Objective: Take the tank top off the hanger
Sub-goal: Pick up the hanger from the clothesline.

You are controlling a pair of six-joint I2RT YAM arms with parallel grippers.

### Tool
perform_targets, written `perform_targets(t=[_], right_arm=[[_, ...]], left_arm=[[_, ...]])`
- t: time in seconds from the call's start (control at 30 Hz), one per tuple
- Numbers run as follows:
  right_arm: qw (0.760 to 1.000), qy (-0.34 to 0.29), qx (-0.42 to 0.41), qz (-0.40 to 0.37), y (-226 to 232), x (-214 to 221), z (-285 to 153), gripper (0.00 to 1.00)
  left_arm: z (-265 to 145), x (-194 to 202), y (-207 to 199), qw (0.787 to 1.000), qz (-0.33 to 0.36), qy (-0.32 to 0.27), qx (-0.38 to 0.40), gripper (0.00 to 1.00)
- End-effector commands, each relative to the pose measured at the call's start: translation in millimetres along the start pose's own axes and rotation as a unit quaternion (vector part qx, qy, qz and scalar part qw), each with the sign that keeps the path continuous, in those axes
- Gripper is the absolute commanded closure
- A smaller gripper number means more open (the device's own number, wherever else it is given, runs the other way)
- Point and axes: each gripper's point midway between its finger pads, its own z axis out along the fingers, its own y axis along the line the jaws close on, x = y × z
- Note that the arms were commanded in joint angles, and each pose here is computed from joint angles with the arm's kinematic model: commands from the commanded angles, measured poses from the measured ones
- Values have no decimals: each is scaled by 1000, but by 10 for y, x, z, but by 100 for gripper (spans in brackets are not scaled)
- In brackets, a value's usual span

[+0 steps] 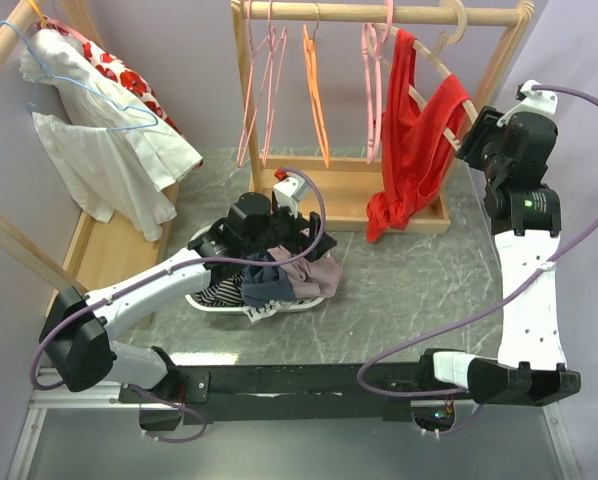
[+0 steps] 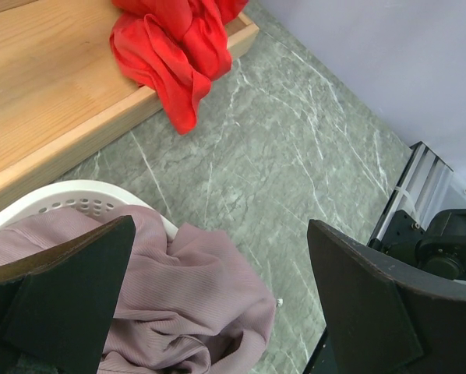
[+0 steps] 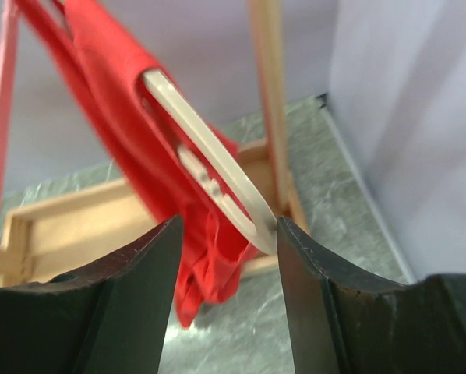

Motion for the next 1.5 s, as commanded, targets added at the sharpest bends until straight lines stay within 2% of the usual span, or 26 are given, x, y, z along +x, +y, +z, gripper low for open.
perform_targets(t=[0.0,0.07,0.1,0.2,0.43,0.5,0.63,0.73,0.87,0.93,0.97,1.03,1.07,1.23,1.27,1.33,1.47], right_arm=[[996,-75,49,17,-192,-285,-142,38],[994,-86,71,19,-280,-297,-166,31],[992,-90,81,21,-313,-314,-183,24],[991,-98,93,20,-360,-353,-211,27],[984,-117,129,32,-491,-481,-303,24],[989,-110,94,22,-399,-474,-245,24],[994,-74,85,6,-388,-414,-100,23],[998,-55,9,-19,-151,-346,8,23],[997,-33,-46,-47,1,-231,81,24],[997,-5,-63,-51,59,-146,143,28],[996,1,-69,-50,78,-120,159,33],[996,-6,-78,-40,115,-121,129,48],[995,-12,-88,-39,144,-125,105,59],[992,-12,-117,-36,236,-86,-36,77],[991,-8,-127,-37,266,-69,-53,87],[990,-12,-133,-32,288,-90,-127,100],[984,-22,-175,-19,434,-139,-321,100]], left_arm=[[-59,-214,-56,999,12,-36,6,1],[-56,-215,-57,999,13,-36,7,1],[-56,-207,-59,999,14,-35,8,1],[-52,-190,-55,999,14,-32,8,1],[-67,-196,-56,999,13,-36,8,1],[-75,-204,-55,999,13,-37,7,1],[-80,-203,-62,999,16,-36,9,1],[-87,-201,-55,999,17,-37,7,1],[-82,-171,-32,999,18,-33,2,0],[-84,-177,-45,999,15,-35,6,1],[-81,-181,-49,999,15,-35,7,1],[-88,-199,-59,999,16,-36,8,0],[-89,-210,-63,999,17,-36,8,1],[-86,-186,-41,999,23,-33,5,1],[-77,-179,-54,999,23,-30,9,1],[-67,-178,-64,999,23,-29,11,1],[-61,-192,-78,999,20,-32,15,0]])
